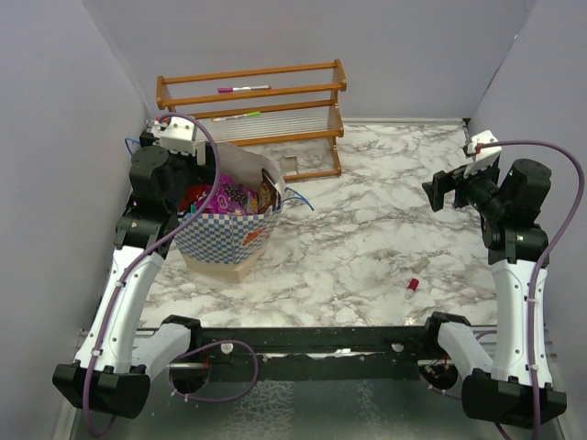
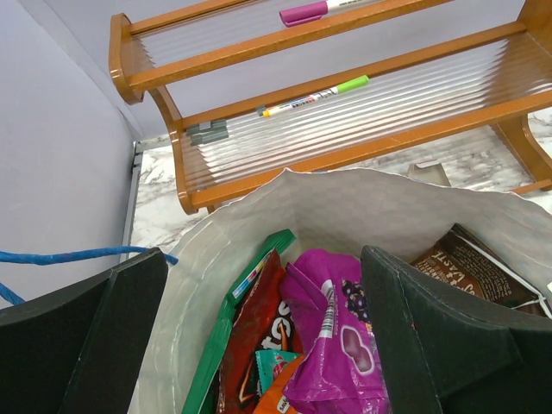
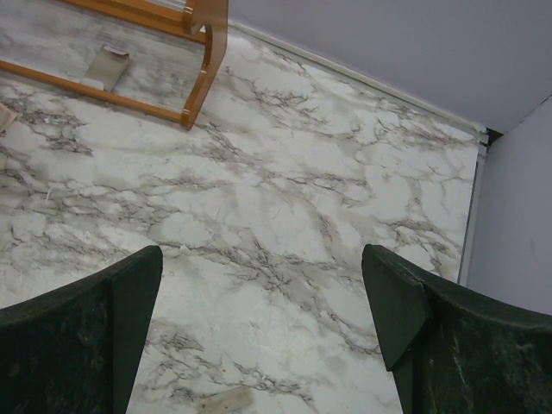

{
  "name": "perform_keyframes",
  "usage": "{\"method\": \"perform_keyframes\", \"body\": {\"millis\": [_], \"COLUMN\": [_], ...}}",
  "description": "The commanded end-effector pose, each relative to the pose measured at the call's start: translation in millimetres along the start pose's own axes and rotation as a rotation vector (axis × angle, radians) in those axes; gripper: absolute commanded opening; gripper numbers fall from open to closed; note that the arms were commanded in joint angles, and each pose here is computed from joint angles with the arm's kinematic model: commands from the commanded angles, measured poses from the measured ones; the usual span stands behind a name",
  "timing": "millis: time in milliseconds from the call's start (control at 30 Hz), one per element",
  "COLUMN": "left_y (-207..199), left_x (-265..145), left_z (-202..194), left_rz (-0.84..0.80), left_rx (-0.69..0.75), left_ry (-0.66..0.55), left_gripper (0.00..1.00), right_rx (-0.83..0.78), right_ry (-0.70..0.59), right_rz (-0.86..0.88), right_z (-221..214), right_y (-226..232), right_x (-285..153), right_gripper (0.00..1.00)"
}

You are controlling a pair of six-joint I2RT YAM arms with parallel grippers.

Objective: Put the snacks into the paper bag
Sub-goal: Reset both arms

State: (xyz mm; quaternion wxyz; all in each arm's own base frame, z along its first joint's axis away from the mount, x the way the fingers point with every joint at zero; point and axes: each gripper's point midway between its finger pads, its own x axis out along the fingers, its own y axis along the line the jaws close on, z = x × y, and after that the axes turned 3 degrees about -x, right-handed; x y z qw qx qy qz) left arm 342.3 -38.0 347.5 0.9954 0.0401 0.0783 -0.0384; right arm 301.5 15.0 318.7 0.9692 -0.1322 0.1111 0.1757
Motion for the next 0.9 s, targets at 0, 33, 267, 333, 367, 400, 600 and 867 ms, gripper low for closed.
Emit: {"method": "perform_keyframes", "body": {"millis": [0, 33, 267, 333, 367, 400, 600, 867], "left_y": [1.3, 1.7, 2.2, 2.3, 2.4, 2.4, 2.8, 2.4], "left_x": [-6.1, -6.4, -6.6, -7.1, -6.8, -6.9, -6.8, -5.3], "left_z": [15.8, 16.7, 16.0, 16.8, 16.9, 16.6, 16.2, 14.4], "left_rz": [-0.003, -0.002, 0.001, 0.001, 0.002, 0.002, 0.004, 0.002], "left_rx": [-0.016, -0.015, -0.014, -0.013, -0.013, -0.013, -0.012, -0.008], "left_ry": [-0.039, -0.04, -0.038, -0.04, -0.041, -0.04, -0.04, -0.036], "left_gripper": [0.97, 0.97, 0.97, 0.97, 0.97, 0.97, 0.97, 0.96], "right_rx": [-0.012, -0.012, -0.011, -0.012, -0.013, -0.014, -0.011, -0.01], "right_ry": [-0.028, -0.027, -0.03, -0.031, -0.032, -0.032, -0.03, -0.028], "right_rz": [0.009, 0.009, 0.013, 0.011, 0.01, 0.01, 0.014, 0.012], "right_z": [12.6, 12.4, 15.0, 15.3, 15.7, 15.5, 14.9, 12.7], "right_y": [1.4, 1.2, 1.0, 0.8, 0.7, 0.5, 0.8, 0.5], "right_x": [-3.2, -3.0, -2.5, -2.8, -3.2, -2.8, -1.8, -0.9], "right_gripper": [0.99, 1.0, 0.99, 1.0, 1.0, 1.0, 0.99, 0.99]}}
